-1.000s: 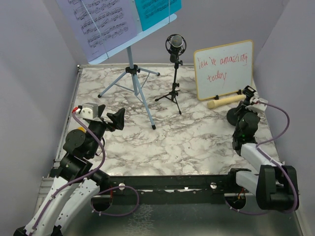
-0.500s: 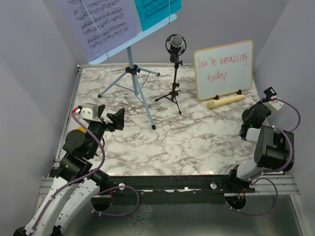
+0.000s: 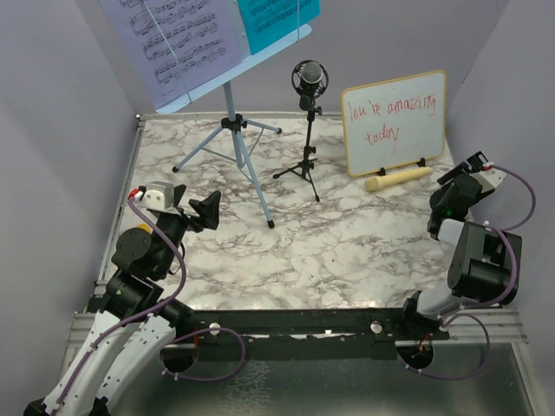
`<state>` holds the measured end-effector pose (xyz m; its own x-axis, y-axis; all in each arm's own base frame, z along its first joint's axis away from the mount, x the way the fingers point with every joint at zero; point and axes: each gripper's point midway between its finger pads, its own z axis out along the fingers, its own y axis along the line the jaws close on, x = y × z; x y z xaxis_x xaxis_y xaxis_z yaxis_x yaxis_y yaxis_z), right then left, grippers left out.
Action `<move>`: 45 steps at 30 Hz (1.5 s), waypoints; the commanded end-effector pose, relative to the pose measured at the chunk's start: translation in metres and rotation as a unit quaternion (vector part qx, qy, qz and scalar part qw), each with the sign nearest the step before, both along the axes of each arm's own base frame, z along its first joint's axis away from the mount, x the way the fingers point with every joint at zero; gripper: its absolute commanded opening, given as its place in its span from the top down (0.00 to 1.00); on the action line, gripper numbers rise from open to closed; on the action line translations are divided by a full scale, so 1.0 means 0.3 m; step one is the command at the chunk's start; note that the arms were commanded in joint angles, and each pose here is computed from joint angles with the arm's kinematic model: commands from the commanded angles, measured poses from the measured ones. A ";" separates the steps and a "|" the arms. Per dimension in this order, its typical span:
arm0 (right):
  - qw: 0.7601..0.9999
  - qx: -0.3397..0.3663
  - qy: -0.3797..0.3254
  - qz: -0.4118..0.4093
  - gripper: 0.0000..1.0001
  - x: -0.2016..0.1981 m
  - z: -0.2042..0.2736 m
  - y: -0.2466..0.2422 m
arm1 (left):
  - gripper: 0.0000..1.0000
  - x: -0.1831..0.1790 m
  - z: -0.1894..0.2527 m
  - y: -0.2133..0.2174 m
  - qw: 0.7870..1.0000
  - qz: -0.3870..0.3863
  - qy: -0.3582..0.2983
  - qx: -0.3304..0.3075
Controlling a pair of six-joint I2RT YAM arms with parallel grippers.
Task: Pack up the instrument practice props
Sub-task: Place the microphone stand at the center of the board, then move the microphone stand with the microphone to the center of the board.
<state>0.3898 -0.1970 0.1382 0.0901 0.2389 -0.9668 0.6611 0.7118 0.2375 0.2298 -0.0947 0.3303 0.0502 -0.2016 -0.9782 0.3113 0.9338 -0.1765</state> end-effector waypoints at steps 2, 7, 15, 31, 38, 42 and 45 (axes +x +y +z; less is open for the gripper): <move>0.999 0.047 0.018 -0.010 0.28 -0.040 0.024 0.016 | 0.06 0.003 -0.016 -0.006 1.000 -0.003 0.002 0.007; 0.992 0.103 0.046 -0.046 0.22 -0.137 0.007 0.038 | 0.06 0.005 -0.017 -0.008 1.000 -0.004 0.003 0.007; 0.989 0.117 0.050 -0.073 0.16 -0.273 0.084 0.066 | 0.06 0.015 -0.030 -0.012 1.000 -0.002 0.009 0.011; 0.968 0.075 0.001 0.238 0.16 -0.189 0.339 0.545 | 0.06 0.032 -0.057 -0.021 1.000 -0.002 0.022 0.018; 0.913 0.055 -0.040 0.402 0.16 -0.132 0.445 0.847 | 0.06 0.033 -0.056 -0.013 1.000 0.003 0.022 0.018; 0.858 0.018 -0.050 0.511 0.18 -0.095 0.468 1.067 | 0.06 0.032 -0.053 -0.010 1.000 0.004 0.021 0.018; 0.814 -0.001 -0.085 0.575 0.21 -0.056 0.504 1.195 | 0.06 0.029 -0.048 -0.010 1.000 0.002 0.018 0.016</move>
<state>0.3632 0.1077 0.2514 -0.1708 0.3014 -0.9381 -0.2159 0.9175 0.3341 0.2387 -0.0994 0.3161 0.0061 -0.1766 -0.9843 0.3024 0.9385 -0.1666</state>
